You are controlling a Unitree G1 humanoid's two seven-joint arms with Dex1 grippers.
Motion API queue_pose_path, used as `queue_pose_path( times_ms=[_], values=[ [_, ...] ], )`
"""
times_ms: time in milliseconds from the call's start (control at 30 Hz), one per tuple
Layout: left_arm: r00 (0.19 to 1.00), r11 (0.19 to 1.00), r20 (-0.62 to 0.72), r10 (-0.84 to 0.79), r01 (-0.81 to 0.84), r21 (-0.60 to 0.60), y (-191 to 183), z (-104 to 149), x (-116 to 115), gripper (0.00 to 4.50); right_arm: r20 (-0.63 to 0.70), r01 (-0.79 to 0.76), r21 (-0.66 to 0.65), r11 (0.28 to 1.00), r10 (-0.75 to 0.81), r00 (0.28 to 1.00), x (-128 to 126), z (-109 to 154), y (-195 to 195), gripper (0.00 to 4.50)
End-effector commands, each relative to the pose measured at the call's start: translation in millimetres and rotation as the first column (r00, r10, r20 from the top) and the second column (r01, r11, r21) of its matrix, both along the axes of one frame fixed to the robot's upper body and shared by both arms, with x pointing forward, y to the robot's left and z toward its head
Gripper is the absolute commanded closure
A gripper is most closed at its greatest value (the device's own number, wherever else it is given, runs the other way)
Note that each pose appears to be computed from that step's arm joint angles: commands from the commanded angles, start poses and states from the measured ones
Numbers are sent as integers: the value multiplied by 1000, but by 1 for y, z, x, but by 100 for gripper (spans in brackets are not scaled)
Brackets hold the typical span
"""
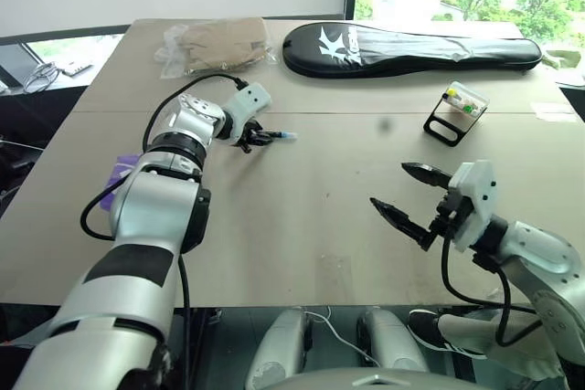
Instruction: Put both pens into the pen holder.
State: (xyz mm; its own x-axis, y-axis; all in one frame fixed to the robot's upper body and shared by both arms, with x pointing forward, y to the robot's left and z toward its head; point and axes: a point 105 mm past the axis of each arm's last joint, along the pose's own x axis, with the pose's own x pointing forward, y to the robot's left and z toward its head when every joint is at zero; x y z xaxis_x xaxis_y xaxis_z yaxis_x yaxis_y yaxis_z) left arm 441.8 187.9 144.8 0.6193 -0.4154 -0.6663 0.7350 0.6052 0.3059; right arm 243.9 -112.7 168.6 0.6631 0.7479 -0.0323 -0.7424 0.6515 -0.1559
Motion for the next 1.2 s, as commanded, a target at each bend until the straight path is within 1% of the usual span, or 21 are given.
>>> queue_pose_path(
  times_ms=[33, 67, 100, 133, 167, 200, 267, 367, 467, 533, 567, 633, 700, 767, 833, 900, 967, 1033, 1100, 1167, 1200],
  values=[
    [993, 998, -114, -37, 32, -47, 1, -12, -13, 244, 44, 10, 4, 1000, -10, 999, -5, 10, 1, 0],
    [991, 996, -127, -46, 36, -80, -1, -12, -14, 244, 43, 11, 5, 1000, -12, 999, -5, 10, 2, 0],
    [988, 993, -139, -60, 44, -112, -2, -10, -16, 267, 43, 12, 7, 1000, -12, 999, -4, 10, 2, 0],
    [985, 988, -154, -77, 55, -143, -4, -9, -18, 300, 44, 12, 8, 1000, -12, 999, -4, 11, 3, 0],
    [979, 982, -175, -100, 69, -178, -5, -7, -22, 317, 44, 13, 7, 1000, -13, 999, -3, 11, 3, 0],
    [974, 974, -189, -122, 81, -211, -7, -4, -24, 371, 44, 13, 5, 1000, -13, 999, -2, 10, 3, 0],
    [965, 963, -207, -159, 105, -248, -8, -2, -29, 441, 45, 14, 3, 1000, -14, 999, 0, 10, 3, 0],
    [931, 946, -264, -254, 182, -269, -8, -5, -41, 441, 48, 15, 8, 1000, -15, 999, 4, 10, 4, 0],
    [913, 927, -257, -317, 241, -286, -10, -7, -47, 441, 38, 5, 22, 1000, -6, 999, 8, 9, 9, 0],
    [913, 894, -187, -363, 284, -348, -21, 3, -44, 441, 20, -11, 46, 999, 10, 1000, 11, 8, 14, 0],
    [914, 872, -128, -385, 315, -375, -29, 11, -42, 441, 1, -17, 84, 996, 17, 1000, 12, 9, 18, 0],
    [892, 800, -5, -451, 402, -445, -49, 35, -41, 441, -78, -35, 232, 972, 54, 996, 14, 14, 28, 0],
    [854, 719, 93, -512, 486, -497, -67, 55, -47, 441, -133, -54, 324, 944, 102, 986, 15, 19, 36, 0],
    [810, 639, 169, -561, 554, -533, -88, 72, -66, 441, -189, -41, 390, 920, 123, 974, 23, 22, 43, 0],
    [777, 595, 229, -586, 604, -531, -105, 80, -89, 441, -231, -37, 438, 898, 152, 961, 28, 26, 50, 0],
    [758, 546, 277, -590, 628, -555, -125, 86, -113, 441, -268, 2, 498, 867, 152, 951, 41, 34, 54, 0],
    [741, 523, 306, -597, 649, -552, -140, 84, -133, 441, -289, 50, 553, 832, 135, 948, 55, 44, 54, 0],
    [743, 516, 319, -589, 649, -558, -147, 83, -145, 441, -306, 68, 569, 820, 134, 943, 60, 48, 52, 0],
    [754, 518, 321, -573, 636, -572, -150, 82, -150, 450, -315, 78, 579, 811, 134, 940, 64, 51, 50, 54],
    [766, 538, 319, -558, 627, -564, -148, 79, -150, 450, -319, 72, 590, 804, 150, 936, 64, 54, 49, 120],
    [773, 546, 319, -548, 619, -565, -146, 78, -149, 450, -320, 71, 592, 803, 153, 935, 64, 55, 48, 164]
  ],
)
